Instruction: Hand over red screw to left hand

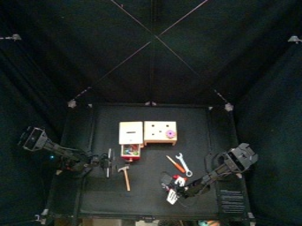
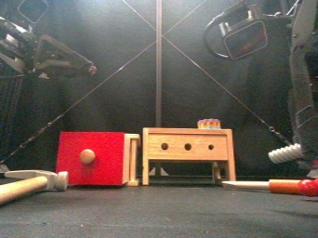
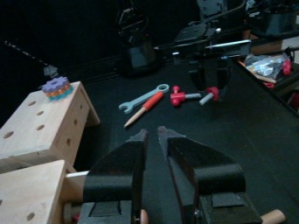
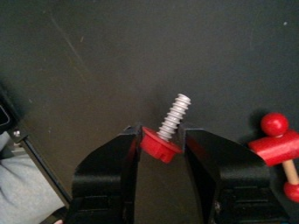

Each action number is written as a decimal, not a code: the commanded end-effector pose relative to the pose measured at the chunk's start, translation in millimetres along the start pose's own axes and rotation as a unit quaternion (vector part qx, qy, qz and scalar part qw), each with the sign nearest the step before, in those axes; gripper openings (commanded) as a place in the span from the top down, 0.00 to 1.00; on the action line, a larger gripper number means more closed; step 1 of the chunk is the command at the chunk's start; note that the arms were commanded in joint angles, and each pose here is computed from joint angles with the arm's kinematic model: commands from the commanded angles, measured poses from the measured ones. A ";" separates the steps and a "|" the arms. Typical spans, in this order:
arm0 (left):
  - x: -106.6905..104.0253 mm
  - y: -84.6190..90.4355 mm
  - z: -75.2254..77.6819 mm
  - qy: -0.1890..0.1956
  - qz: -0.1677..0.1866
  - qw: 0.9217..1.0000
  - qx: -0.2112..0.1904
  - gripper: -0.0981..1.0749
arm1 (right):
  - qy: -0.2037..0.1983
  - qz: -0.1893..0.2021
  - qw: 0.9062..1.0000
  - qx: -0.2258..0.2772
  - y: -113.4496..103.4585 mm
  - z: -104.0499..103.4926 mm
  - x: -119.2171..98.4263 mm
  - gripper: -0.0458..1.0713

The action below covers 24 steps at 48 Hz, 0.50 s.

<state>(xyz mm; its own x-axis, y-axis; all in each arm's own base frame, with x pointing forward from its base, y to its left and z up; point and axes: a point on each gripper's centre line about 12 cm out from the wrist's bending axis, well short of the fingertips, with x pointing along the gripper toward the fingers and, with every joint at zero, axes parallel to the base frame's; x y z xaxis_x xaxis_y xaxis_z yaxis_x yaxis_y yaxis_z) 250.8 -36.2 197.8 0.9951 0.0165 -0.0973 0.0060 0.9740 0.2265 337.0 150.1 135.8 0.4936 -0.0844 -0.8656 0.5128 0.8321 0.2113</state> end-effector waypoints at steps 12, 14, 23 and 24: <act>13.2 -12.7 12.3 -0.006 -0.044 0.998 0.035 0.37 | -0.100 0.039 0.994 -0.009 -0.9 70.3 -26.3 0.39; 19.4 -16.6 14.1 -0.005 -0.054 0.997 0.047 0.37 | -0.111 0.046 0.993 -0.007 -2.1 80.6 -26.4 0.40; 45.5 -24.7 5.2 0.016 -0.073 0.993 0.093 0.37 | -0.137 0.105 0.985 0.009 -2.6 113.9 -27.2 0.40; 48.0 -25.4 3.9 0.017 -0.075 0.992 0.100 0.37 | -0.139 0.113 0.984 0.010 -2.8 116.5 -27.1 0.40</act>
<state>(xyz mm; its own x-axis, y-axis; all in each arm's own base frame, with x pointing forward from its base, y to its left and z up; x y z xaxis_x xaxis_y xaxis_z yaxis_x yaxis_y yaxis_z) 284.4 -59.8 189.5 0.9769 -0.1102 -0.1829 0.1715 0.9154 0.3643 393.4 91.5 182.3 0.6929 -0.1010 -0.7140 0.4380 0.8455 0.3054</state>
